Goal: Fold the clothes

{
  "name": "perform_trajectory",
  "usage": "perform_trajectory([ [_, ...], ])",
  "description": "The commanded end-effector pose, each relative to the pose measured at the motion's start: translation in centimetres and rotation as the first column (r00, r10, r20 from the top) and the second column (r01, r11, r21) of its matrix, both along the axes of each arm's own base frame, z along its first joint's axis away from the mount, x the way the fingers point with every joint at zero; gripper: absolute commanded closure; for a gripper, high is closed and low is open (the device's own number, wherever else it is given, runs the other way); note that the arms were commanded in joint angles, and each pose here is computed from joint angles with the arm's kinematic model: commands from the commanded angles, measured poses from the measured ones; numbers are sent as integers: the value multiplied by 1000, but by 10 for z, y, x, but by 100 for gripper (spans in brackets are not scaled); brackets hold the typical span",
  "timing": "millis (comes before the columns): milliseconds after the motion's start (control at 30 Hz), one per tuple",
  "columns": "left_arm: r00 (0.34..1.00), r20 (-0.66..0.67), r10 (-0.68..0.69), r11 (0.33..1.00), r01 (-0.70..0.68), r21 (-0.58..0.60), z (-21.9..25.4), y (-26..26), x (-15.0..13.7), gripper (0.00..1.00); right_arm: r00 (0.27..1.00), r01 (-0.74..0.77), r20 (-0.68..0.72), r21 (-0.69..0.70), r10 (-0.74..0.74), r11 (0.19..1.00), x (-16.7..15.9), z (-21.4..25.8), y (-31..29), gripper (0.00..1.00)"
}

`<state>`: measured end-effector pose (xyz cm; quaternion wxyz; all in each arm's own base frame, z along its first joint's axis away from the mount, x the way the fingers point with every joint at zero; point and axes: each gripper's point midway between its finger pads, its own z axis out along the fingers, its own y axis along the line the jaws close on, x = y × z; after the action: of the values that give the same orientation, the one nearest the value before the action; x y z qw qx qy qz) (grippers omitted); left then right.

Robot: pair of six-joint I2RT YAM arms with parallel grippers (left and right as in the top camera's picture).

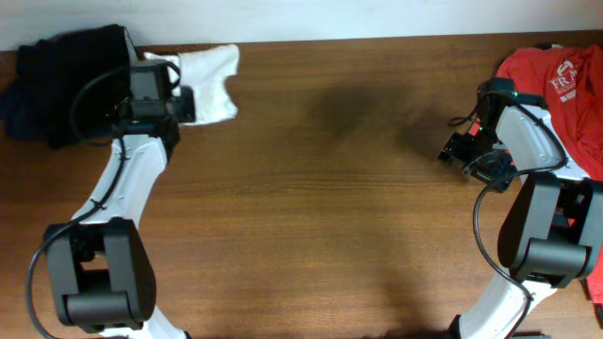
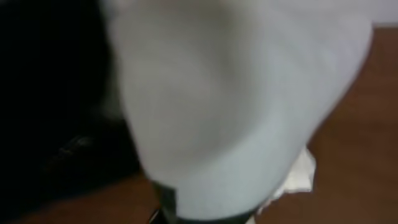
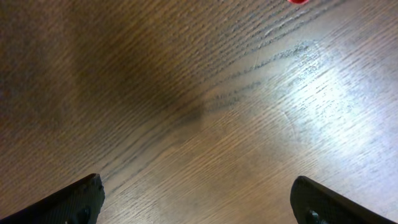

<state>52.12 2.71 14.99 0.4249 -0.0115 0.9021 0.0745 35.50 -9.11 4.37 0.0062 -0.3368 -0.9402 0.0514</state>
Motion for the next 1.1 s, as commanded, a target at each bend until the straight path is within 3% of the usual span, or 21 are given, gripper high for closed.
perform_trajectory([
  [0, 990, 113, 80, 995, -87, 58, 27, 44, 15, 99, 1000, 0, 12, -4, 0, 1000, 3, 3, -3, 1],
  [133, 970, 197, 141, 987, -152, 44, 41, 75, 22, 100, 1000, 0, 12, -4, 0, 1000, 3, 3, -3, 1],
  [333, 923, 252, 290, 956, -267, -120, 24, 99, 35, 99, 1000, 0, 12, -4, 0, 1000, 3, 3, -3, 1],
  [533, 890, 329, 314, 937, -235, -259, 50, 86, 51, 99, 1000, 0, 12, -4, 0, 1000, 3, 3, -3, 1],
  [667, 720, 331, 610, 771, -443, -457, 54, 151, 38, 100, 1000, 0, 12, -4, 0, 1000, 3, 3, -3, 1],
  [767, 641, 270, 718, 673, -542, -503, 11, 206, 26, 100, 1000, 0, 12, -4, 0, 1000, 3, 3, -3, 2],
  [900, 567, 215, 795, 590, -643, -488, -64, 276, 6, 98, 1000, 0, 12, -4, 0, 1000, 3, 3, -3, 1],
  [933, 581, 192, 791, 594, -654, -469, -78, 284, 0, 85, 1000, 0, 12, -4, 0, 1000, 3, 3, -3, 1],
  [967, 612, 181, 770, 618, -644, -452, -83, 290, -3, 64, 1000, 0, 12, -4, 0, 1000, 3, 3, -3, 1],
  [1033, 669, 200, 716, 678, -597, -428, -75, 293, 1, 37, 1000, 0, 12, -4, 0, 1000, 3, 3, -3, 1],
  [1067, 702, 211, 680, 713, -568, -411, -67, 291, 7, 13, 1000, 0, 12, -4, 0, 1000, 3, 3, -3, 1],
])
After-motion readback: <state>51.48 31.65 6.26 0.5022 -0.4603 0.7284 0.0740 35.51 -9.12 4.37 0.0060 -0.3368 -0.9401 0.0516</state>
